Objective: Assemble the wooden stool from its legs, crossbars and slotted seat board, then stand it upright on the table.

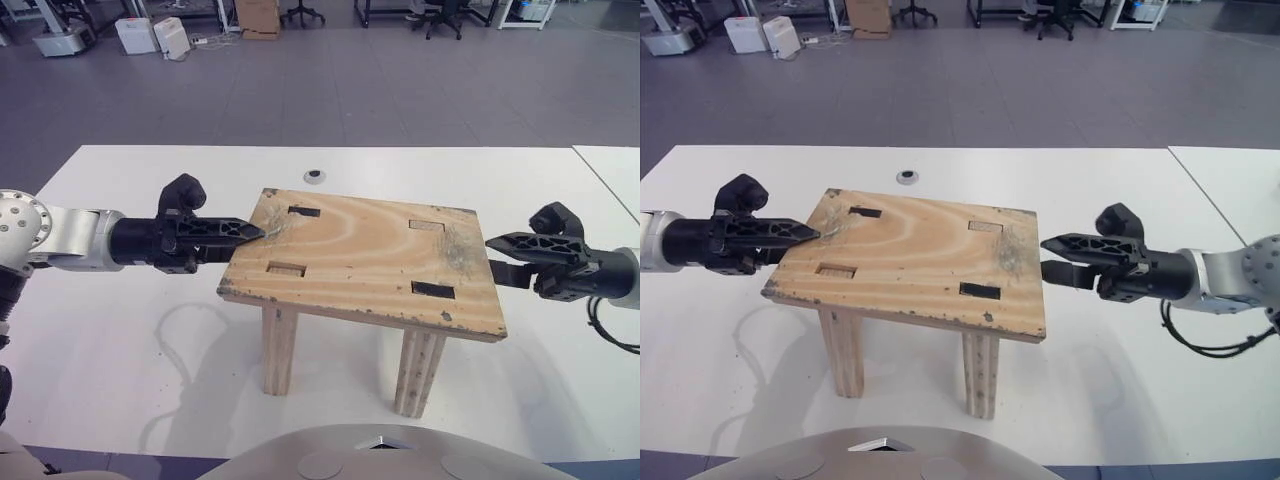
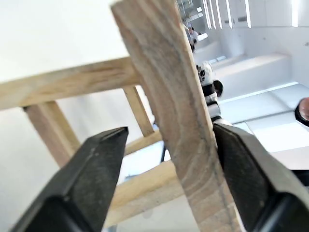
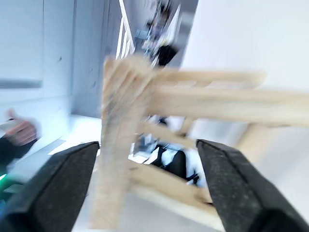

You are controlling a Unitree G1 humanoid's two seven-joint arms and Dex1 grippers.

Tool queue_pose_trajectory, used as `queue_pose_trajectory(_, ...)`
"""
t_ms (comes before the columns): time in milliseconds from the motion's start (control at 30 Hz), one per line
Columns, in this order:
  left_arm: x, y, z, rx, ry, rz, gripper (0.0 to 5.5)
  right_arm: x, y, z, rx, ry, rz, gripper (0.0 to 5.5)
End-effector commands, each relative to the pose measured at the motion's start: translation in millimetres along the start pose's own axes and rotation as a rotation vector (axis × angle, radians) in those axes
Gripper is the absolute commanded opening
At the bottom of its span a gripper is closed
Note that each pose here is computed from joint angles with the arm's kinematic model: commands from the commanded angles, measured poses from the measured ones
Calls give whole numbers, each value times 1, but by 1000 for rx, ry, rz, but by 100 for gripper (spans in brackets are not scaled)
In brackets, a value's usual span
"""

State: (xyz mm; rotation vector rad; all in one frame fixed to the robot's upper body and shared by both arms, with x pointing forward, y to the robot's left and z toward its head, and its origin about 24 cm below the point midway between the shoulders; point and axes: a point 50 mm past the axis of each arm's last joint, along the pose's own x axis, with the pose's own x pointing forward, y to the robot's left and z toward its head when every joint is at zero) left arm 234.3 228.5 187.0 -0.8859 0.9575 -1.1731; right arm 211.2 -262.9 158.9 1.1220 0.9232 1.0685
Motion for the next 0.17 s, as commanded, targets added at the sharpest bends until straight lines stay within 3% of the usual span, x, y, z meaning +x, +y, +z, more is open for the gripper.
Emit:
queue_pose_trajectory(33, -57, -10, 28, 212, -385, 164, 366, -34, 11, 25, -322, -373, -146, 393)
queue_pose_trajectory(100, -84, -18, 40, 327, -645, 153, 366, -53, 0, 39, -475, -636, -292, 393)
queue_pose_trajectory(167, -93, 4, 34, 388, -776, 283, 366, -67, -31, 39, -586, -810, -541, 393)
